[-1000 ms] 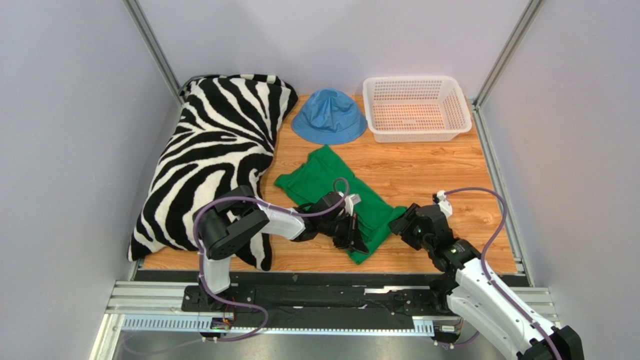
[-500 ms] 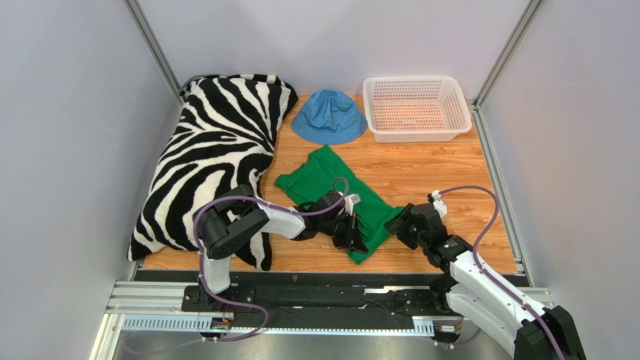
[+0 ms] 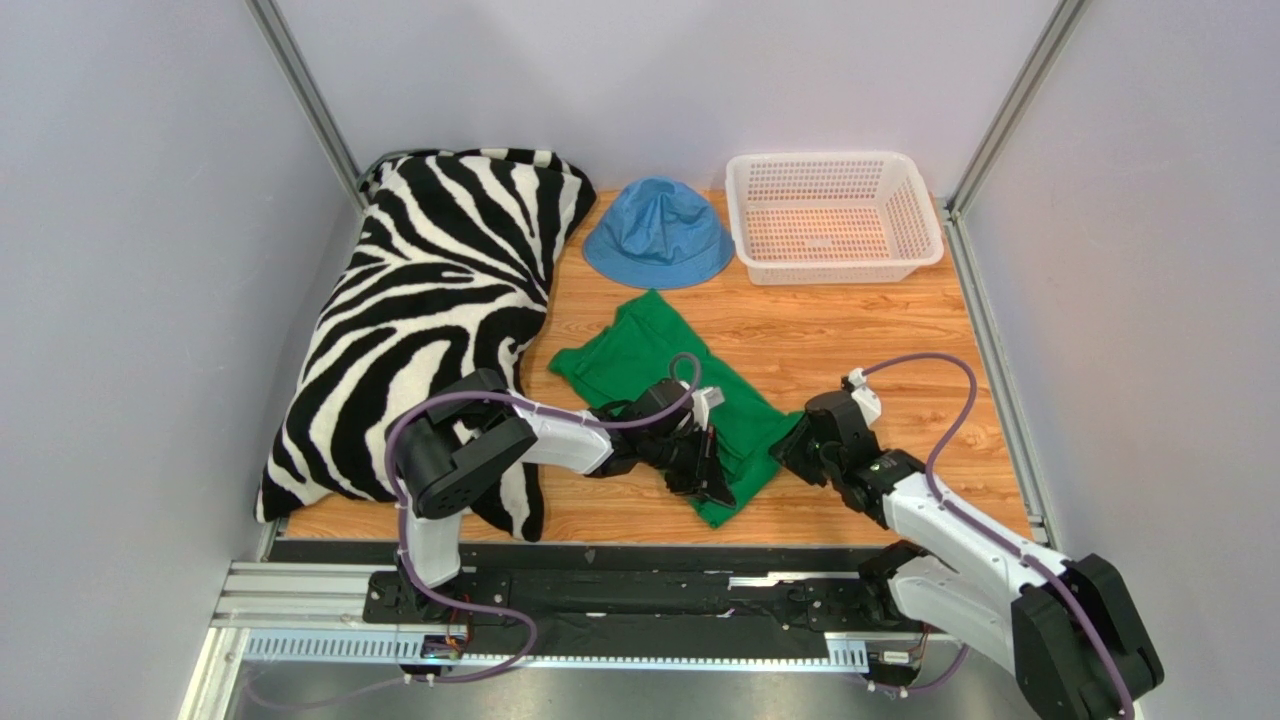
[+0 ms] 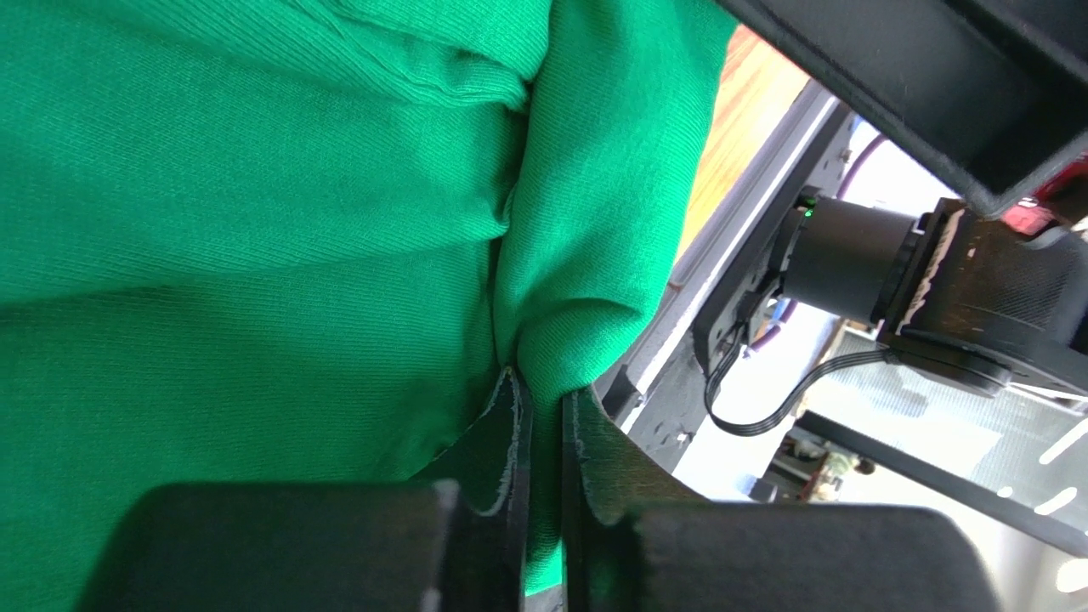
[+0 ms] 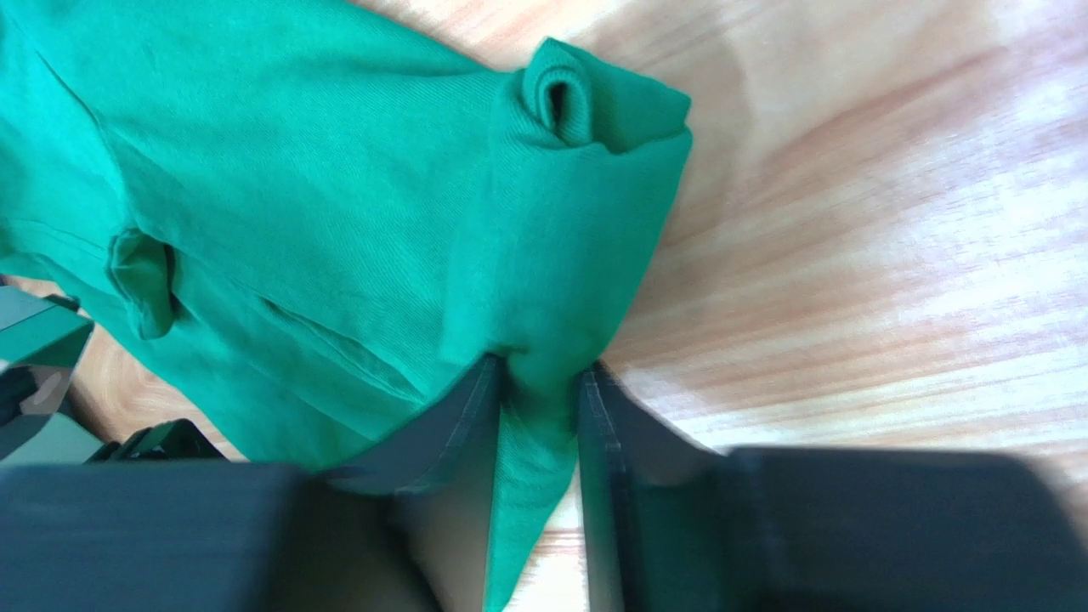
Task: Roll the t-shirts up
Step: Roll the arm.
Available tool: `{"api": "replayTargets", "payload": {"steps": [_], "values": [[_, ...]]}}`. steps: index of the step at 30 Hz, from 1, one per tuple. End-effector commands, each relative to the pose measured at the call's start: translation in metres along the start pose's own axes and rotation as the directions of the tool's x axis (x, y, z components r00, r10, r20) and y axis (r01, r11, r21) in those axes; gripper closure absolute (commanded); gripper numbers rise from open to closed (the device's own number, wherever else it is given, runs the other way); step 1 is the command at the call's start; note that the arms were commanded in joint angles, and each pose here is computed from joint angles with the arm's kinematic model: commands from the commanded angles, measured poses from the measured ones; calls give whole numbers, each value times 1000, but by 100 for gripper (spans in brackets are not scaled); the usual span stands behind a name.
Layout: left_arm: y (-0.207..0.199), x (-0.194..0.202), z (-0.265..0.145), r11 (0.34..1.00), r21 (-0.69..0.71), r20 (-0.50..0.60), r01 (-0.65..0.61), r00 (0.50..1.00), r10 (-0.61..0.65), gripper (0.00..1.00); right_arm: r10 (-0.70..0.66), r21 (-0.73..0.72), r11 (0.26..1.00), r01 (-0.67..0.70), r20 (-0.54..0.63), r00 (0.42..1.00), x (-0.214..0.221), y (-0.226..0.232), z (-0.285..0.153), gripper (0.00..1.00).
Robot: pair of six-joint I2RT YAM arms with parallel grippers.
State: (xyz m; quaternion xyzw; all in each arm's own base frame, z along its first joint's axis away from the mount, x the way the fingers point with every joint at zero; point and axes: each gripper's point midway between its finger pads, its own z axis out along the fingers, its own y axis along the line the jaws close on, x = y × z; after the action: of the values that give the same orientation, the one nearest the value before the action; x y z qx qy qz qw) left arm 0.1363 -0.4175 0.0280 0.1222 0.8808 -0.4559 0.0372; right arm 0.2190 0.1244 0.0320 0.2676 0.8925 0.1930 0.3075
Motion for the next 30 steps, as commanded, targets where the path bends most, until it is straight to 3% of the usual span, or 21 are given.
{"api": "replayTargets", "payload": {"steps": [1, 3, 6, 12, 18, 23, 30], "values": [[7, 6, -10, 997, -56, -33, -48, 998, 46, 84, -34, 62, 998, 31, 42, 999, -18, 4, 1, 80], [2, 2, -12, 996, -58, -22, -69, 997, 68, 81, -51, 100, 994, 49, 17, 999, -16, 0, 3, 88], [-3, -3, -17, 992, -66, -11, -109, 994, 108, 73, -75, 149, 986, 78, -20, 997, -12, -5, 3, 92], [-20, -18, -33, 970, -96, 49, -224, 972, 230, 57, -127, 249, 958, 145, -90, 988, -11, -16, 0, 97], [-34, -30, -51, 928, -159, 117, -336, 927, 355, 51, -159, 289, 937, 195, -144, 977, -10, -16, 1, 98], [-50, -30, -59, 826, -272, 129, -494, 832, 540, 50, -175, 312, 923, 225, -182, 968, -9, -15, 3, 99], [-63, -41, -55, 586, -538, 92, -606, 649, 755, 43, -192, 342, 902, 265, -232, 954, -7, -12, 5, 100]]}}
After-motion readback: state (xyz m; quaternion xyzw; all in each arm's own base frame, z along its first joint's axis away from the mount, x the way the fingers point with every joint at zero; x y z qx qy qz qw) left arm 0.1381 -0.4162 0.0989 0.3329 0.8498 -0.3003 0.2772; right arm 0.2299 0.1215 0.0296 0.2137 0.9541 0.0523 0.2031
